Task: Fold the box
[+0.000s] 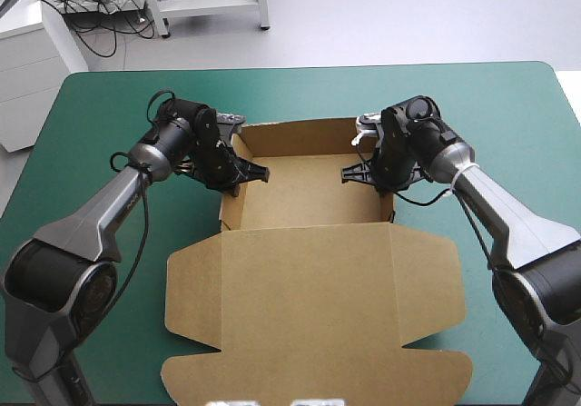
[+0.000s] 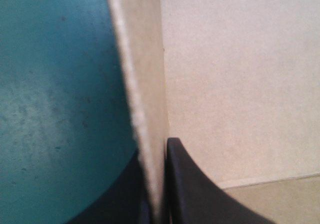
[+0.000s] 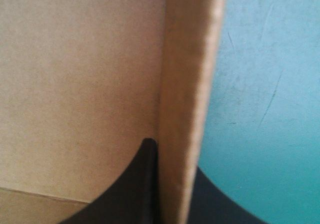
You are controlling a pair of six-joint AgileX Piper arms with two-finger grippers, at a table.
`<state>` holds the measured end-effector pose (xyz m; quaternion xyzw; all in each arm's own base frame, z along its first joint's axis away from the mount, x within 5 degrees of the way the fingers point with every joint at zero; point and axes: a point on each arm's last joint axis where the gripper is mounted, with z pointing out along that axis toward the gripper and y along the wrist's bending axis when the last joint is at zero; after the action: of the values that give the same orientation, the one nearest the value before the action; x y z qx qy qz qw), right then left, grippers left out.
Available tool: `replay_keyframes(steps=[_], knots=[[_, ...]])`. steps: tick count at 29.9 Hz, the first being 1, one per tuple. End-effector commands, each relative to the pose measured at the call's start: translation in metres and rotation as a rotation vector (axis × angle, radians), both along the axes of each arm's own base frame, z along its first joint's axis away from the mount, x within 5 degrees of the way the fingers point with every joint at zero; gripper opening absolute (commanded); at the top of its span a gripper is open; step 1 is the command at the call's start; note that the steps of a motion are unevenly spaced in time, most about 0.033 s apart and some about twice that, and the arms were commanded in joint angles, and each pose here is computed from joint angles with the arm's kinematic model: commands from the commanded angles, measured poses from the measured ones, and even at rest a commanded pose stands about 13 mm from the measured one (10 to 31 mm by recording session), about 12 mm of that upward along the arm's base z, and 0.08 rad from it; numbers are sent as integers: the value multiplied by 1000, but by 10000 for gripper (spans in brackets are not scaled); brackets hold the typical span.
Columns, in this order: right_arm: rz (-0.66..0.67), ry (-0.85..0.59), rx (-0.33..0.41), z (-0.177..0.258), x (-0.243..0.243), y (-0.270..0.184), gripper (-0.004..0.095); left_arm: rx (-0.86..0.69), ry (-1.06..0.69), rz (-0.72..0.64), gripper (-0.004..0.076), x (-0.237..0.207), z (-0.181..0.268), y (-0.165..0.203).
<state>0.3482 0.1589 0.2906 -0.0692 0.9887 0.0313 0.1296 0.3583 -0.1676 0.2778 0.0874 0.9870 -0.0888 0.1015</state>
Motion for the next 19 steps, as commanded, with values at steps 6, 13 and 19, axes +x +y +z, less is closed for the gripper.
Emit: replay_keyframes(steps=[6,13,19], knots=[[31,-65,64,3,-3,1,-20,1,-43,-40,-10,4,1,-13],[40,-39,49,-7,1,3,-20,6,-36,-40,-10,7,-7,-14],[76,-16,-37,-5,0,-3,14,35,-44,-118,4,7,-7,-13]])
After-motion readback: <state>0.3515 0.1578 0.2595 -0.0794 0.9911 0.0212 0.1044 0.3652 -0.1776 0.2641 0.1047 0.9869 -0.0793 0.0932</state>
